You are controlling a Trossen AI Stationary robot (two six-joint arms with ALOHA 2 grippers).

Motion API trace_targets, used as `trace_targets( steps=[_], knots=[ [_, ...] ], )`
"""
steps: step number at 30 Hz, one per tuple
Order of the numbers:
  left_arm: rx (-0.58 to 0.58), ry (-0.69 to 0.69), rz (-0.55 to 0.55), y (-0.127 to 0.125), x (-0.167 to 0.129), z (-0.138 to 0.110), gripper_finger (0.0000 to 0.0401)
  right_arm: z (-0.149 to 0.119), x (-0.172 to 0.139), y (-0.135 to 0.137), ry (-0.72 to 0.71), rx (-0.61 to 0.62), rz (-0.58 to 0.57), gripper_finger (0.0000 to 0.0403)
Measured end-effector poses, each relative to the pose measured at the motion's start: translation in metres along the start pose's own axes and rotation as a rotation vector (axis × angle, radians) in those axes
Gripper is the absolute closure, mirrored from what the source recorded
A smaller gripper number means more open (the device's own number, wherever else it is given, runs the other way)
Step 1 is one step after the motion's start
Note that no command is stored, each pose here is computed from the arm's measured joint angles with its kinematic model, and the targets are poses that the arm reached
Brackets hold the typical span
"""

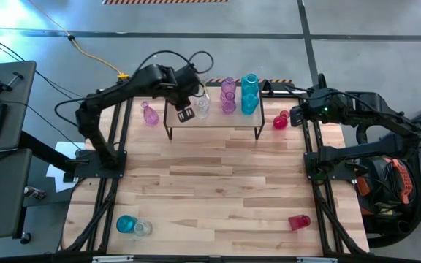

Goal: Sort vases onto shelf
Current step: Put the blue vase on the shelf aligned with the other blue vases

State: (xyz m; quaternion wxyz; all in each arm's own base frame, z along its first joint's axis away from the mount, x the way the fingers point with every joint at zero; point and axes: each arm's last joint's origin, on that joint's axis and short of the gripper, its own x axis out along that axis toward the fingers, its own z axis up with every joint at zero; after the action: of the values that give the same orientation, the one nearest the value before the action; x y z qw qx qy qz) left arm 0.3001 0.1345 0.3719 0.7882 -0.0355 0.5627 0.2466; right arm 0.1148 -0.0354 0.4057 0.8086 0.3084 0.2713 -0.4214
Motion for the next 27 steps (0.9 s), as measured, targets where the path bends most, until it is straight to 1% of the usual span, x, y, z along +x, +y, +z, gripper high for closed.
trace_targets(
  steps=[4,13,16,20,24,27],
  knots=[
    [-0.039,-0.011,-0.007,0.003,-0.015,-0.009,0.0346,0.000,0.003,0.002,0.009,-0.008,-0.009,0.0402],
    [-0.100,0.106,-0.005,0.008,-0.040,-0.038,0.0346,0.000,0.009,0.007,0.050,-0.022,-0.014,0.0402],
    [-0.126,0.094,-0.011,0.007,-0.047,-0.043,0.0346,-0.002,0.010,0.007,0.084,-0.032,-0.020,0.0402],
    [-0.140,0.078,-0.049,0.003,-0.056,-0.051,0.0346,-0.005,0.011,0.003,0.123,-0.056,-0.064,0.0402],
    [-0.156,0.081,-0.054,-0.001,-0.059,-0.058,0.0346,-0.008,0.014,0.001,0.148,-0.084,-0.126,0.0402],
    [-0.161,0.083,-0.059,-0.005,-0.060,-0.062,0.0346,-0.008,0.016,0.002,0.159,-0.091,-0.142,0.0402]
  ],
)
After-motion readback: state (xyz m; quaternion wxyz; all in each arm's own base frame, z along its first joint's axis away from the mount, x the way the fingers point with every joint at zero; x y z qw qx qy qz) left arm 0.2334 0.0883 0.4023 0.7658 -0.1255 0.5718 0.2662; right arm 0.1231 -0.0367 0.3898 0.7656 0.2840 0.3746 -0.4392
